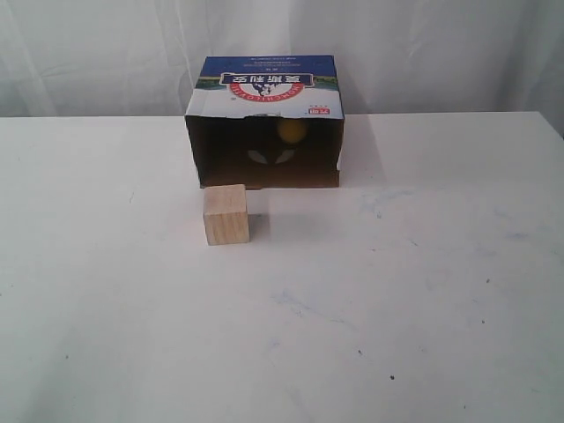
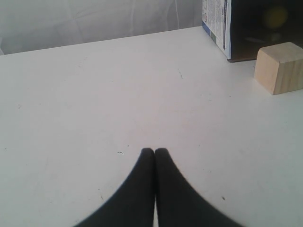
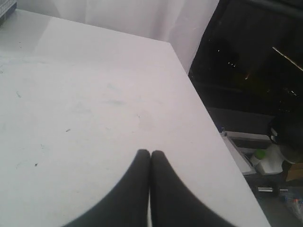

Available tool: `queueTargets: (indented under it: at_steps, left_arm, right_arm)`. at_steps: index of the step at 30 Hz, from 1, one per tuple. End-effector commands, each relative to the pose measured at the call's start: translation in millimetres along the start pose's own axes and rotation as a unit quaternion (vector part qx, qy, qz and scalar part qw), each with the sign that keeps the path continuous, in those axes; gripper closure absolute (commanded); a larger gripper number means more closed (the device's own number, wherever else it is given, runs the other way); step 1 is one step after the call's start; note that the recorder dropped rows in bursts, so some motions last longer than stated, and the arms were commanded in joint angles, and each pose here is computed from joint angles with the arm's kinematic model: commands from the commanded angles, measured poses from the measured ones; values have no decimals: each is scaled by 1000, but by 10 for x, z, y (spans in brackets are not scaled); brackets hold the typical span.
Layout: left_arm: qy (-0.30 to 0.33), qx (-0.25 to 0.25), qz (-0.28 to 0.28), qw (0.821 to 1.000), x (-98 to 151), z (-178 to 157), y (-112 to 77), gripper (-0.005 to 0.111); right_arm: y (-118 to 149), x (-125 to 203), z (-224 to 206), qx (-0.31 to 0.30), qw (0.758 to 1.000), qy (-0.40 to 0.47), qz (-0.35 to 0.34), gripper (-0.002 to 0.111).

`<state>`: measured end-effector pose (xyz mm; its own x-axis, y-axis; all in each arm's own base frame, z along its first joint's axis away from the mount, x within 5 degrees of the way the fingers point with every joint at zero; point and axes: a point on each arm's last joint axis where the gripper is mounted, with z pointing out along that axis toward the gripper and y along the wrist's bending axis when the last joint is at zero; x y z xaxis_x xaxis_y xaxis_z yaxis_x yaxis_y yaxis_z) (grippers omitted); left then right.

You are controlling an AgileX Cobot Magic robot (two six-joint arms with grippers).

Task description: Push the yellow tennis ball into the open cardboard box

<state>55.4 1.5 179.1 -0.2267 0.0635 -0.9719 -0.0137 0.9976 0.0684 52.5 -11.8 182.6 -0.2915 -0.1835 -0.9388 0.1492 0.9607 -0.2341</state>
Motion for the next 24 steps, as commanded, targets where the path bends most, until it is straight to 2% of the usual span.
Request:
queueTargets:
  at_steps: [1, 22, 23, 24]
  left_arm:
    - [-4, 2, 3, 1000, 4, 0, -3, 107]
    - [-4, 2, 3, 1000, 4, 0, -3, 107]
    - [-1, 3, 3, 1000, 8, 0, -3, 107]
    - [28, 5, 3, 1000, 61, -1, -7, 107]
  right_arm:
    - [-6, 3, -2, 5, 1000, 0, -8, 108]
    - [-6, 3, -2, 5, 1000, 0, -2, 108]
    - [-6, 3, -2, 5, 1000, 0, -2, 108]
    - [-6, 3, -2, 5, 1000, 0, -2, 108]
